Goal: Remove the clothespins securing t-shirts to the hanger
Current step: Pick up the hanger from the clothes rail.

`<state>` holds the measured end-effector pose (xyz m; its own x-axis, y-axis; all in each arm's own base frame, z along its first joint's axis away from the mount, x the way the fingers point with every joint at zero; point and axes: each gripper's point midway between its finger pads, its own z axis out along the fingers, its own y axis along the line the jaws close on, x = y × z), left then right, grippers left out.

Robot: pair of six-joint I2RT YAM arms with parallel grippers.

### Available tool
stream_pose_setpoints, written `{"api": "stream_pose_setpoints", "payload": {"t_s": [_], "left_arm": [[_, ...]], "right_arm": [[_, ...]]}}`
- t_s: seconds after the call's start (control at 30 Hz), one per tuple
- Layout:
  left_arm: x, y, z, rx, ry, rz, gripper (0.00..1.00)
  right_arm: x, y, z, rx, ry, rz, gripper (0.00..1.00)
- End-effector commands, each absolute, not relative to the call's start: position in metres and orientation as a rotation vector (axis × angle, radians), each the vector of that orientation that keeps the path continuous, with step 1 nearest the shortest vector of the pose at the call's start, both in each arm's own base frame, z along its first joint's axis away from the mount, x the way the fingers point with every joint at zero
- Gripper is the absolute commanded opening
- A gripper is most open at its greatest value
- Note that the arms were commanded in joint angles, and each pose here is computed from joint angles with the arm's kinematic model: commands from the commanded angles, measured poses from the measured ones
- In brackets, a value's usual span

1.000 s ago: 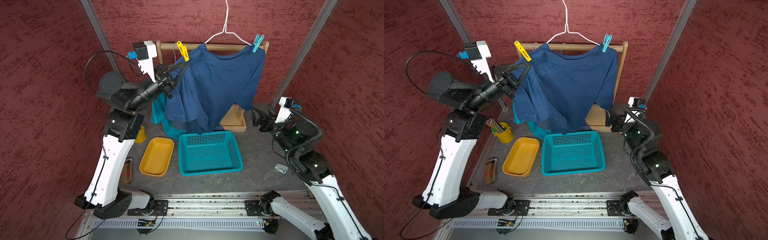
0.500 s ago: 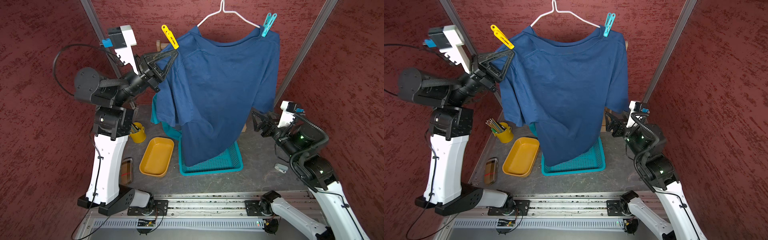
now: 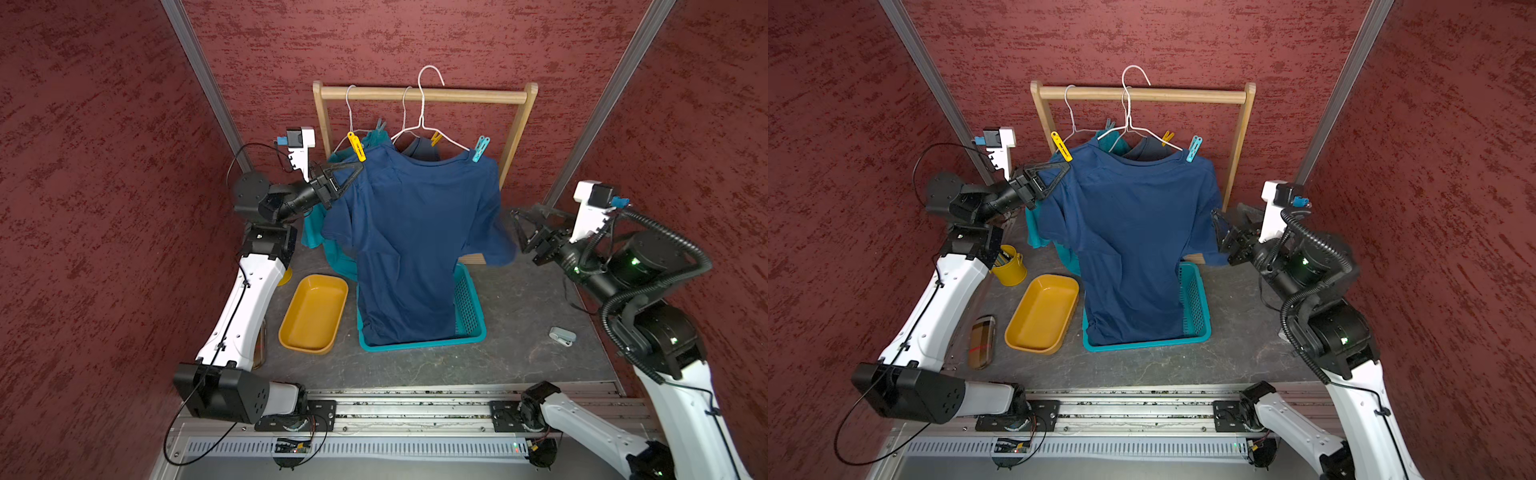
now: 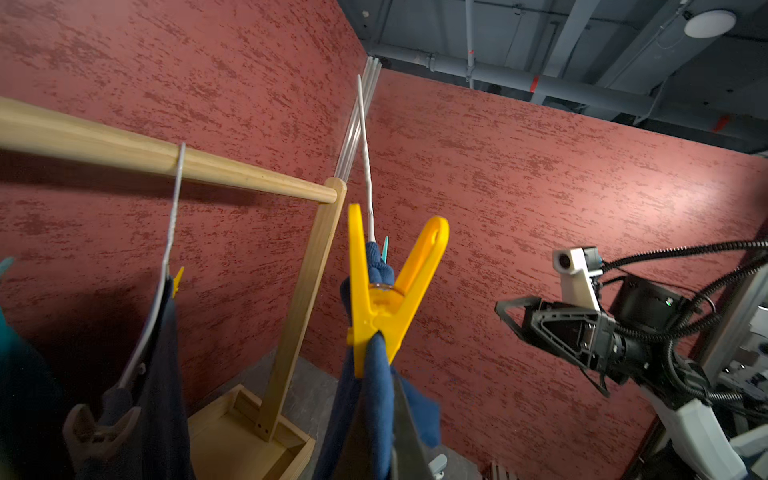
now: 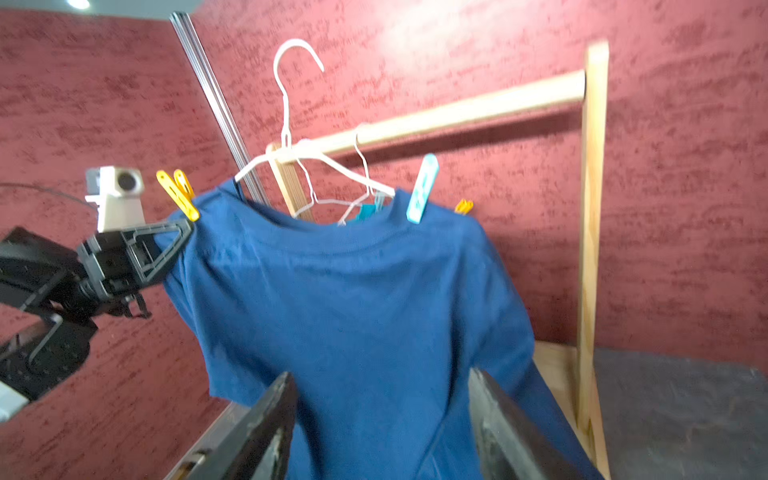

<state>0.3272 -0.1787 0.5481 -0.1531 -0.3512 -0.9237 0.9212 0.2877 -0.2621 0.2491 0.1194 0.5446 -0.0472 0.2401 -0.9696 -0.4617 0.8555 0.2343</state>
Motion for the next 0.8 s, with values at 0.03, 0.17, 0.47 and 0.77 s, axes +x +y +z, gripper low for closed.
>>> {"api": "stream_pose_setpoints", "payload": {"t_s": [0.03,0.17,0.47,0.77], "left_arm": [[0.284,-0.190,0.557,0.856,1.101,-1.216,0.00],[0.279,-0.196,0.531,0.895,1.117,-1.228,0.00],[0.269,-0.207,0.487,0.961,1.186,-1.290,0.00],[0.265,-0.228,0.468,1.014,1.193,-1.313,0.00]], "right_arm": [[0.269,0.131,0.568,-0.291,1.530,0.495,0.67],[0.283,0.165,0.576,-0.410,1.508,0.607,0.68],[0.310,0.210,0.534,-0.643,1.570,0.698,0.73],[0.328,0.231,0.519,-0.566,1.522,0.898,0.53]]}}
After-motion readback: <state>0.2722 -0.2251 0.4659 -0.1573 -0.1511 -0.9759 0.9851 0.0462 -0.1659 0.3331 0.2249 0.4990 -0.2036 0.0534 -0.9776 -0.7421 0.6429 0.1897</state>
